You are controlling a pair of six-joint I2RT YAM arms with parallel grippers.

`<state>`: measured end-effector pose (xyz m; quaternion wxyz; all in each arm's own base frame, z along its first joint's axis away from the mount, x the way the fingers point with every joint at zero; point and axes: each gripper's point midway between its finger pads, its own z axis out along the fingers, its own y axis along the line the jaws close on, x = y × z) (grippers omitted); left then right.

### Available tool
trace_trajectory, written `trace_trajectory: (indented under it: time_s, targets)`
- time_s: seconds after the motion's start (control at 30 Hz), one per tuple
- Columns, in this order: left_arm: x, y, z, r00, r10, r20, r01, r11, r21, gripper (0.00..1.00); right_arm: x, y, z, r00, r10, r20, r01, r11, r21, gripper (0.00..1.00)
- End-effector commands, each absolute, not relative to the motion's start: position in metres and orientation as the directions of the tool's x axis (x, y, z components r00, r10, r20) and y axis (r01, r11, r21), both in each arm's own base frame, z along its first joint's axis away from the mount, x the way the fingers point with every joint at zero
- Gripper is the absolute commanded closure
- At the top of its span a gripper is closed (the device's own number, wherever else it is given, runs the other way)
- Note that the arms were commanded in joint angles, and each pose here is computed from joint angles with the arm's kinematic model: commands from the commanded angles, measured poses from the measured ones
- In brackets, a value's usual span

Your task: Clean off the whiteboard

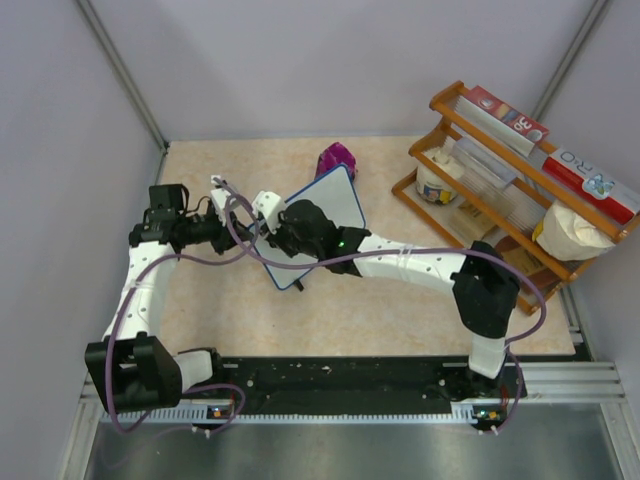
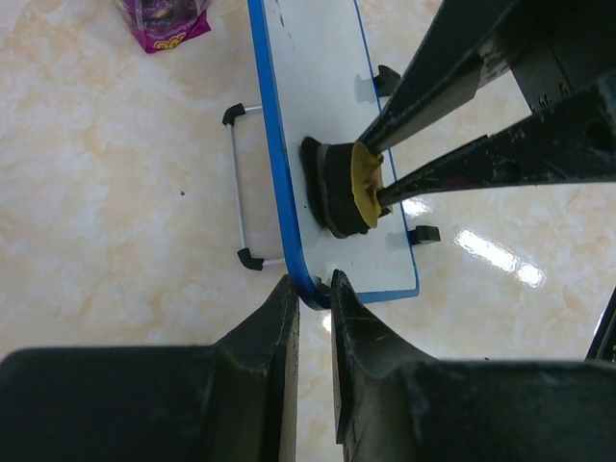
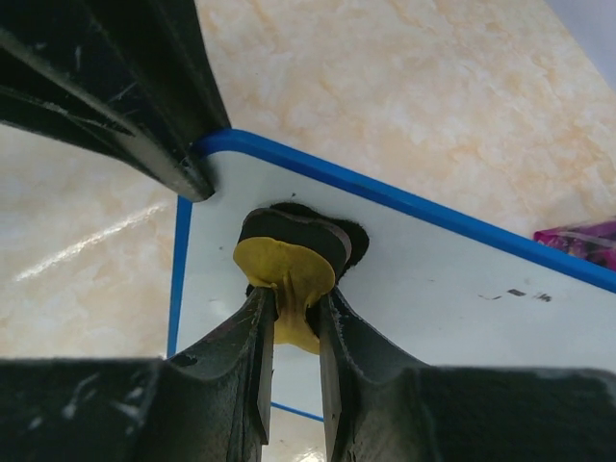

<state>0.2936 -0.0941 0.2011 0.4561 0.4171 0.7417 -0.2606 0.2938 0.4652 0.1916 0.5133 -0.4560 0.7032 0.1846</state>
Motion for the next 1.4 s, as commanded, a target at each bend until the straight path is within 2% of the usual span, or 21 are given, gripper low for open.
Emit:
trace_trajectory:
  time_s: [0.0,0.3,0.87,1.1,1.37]
  targets:
    - [0.299,-0.1,0.212,-0.167,0.397,-0.902,0.875,0.481,0.049,1.0,0.266,0.479,0.179,-0.047,-0.46,-0.887,-0.878,0.442,-0.183,1.0]
    - [0.298,-0.099,0.214,-0.164,0.4,-0.902,0.873,0.485,0.057,1.0,0.281,0.457,0.173,-0.029,-0.471,-0.881,-0.835,0.496,-0.238,1.0]
    - [0.297,-0.099,0.211,-0.162,0.406,-0.899,0.875,0.481,0.06,1.0,0.388,0.33,0.159,-0.147,-0.445,-0.883,-0.632,0.729,-0.262,1.0]
    - [0.298,-0.099,0.209,-0.166,0.407,-0.898,0.876,0.48,0.056,1.0,0.414,0.29,0.147,-0.175,-0.443,-0.879,-0.568,0.775,-0.277,1.0]
    - [0.297,-0.099,0.208,-0.169,0.407,-0.898,0.876,0.479,0.053,1.0,0.422,0.273,0.138,-0.18,-0.437,-0.882,-0.555,0.785,-0.275,1.0]
